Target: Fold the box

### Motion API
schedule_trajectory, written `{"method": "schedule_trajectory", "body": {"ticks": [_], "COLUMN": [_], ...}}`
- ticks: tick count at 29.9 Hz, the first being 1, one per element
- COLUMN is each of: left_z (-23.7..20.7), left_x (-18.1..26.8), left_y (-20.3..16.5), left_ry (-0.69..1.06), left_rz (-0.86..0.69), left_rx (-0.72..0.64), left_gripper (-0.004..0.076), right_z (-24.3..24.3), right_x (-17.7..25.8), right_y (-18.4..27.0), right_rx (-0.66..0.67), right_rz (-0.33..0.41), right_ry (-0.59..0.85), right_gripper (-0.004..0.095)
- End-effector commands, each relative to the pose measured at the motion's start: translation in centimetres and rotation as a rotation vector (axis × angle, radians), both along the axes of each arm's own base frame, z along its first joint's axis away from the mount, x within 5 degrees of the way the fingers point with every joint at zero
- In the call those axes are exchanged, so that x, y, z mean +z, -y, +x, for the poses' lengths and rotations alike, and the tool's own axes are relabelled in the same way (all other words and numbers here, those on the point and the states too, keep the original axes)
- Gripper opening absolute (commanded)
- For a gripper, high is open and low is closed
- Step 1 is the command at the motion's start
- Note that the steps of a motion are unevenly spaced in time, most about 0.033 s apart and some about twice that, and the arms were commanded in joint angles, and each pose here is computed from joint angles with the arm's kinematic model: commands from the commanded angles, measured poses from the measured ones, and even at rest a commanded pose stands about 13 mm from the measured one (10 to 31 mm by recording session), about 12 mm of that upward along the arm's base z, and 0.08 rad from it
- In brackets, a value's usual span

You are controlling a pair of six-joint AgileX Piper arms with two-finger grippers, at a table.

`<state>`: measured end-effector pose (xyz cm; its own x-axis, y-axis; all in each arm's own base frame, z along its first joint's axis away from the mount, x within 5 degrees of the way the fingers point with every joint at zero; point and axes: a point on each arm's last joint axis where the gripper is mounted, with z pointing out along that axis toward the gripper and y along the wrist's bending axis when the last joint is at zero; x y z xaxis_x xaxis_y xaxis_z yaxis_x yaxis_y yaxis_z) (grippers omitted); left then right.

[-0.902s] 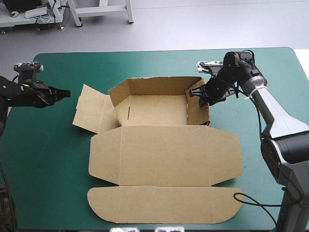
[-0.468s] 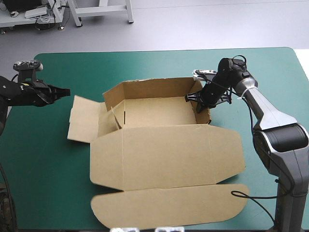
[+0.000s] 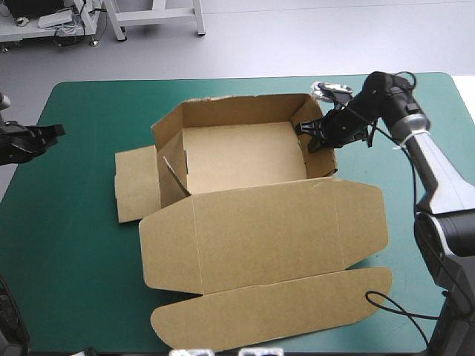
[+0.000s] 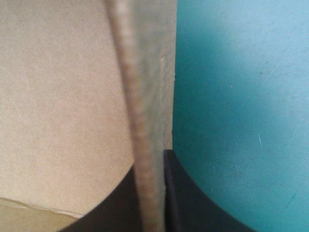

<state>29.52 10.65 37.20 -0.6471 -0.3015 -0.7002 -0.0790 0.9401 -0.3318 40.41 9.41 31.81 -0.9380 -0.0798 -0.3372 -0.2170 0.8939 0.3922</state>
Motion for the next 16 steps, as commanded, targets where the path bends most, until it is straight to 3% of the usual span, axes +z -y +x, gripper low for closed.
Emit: {"method": "schedule_trajectory", "body": {"ticks": [1,10,16], "left_z": [-1.1,0.4,1.1], "left_x": [2.6,1.9,3.5], "left_y": [-1.0,-0.9,0.7], "left_ry": [0.144,0.214,0.385], "left_rz": [-0.065,-0.330,-0.658], "left_rx": [0.030,-0.104,-0.320], "left_gripper": [-0.0006,-0.0006,-0.0009], "right_z": [-2.9,-7.8,-9.8], "right_x": [7.1,15.2,17.1], "right_y": [2.2,6.3,6.5], "right_rx": [-0.027,-0.067,-0.058], "right_rz": [0.149,0.429,0.429], "right_ry": [0.160,0.405,0.473], "right_gripper": [-0.0018,-0.0017,-0.0017]}}
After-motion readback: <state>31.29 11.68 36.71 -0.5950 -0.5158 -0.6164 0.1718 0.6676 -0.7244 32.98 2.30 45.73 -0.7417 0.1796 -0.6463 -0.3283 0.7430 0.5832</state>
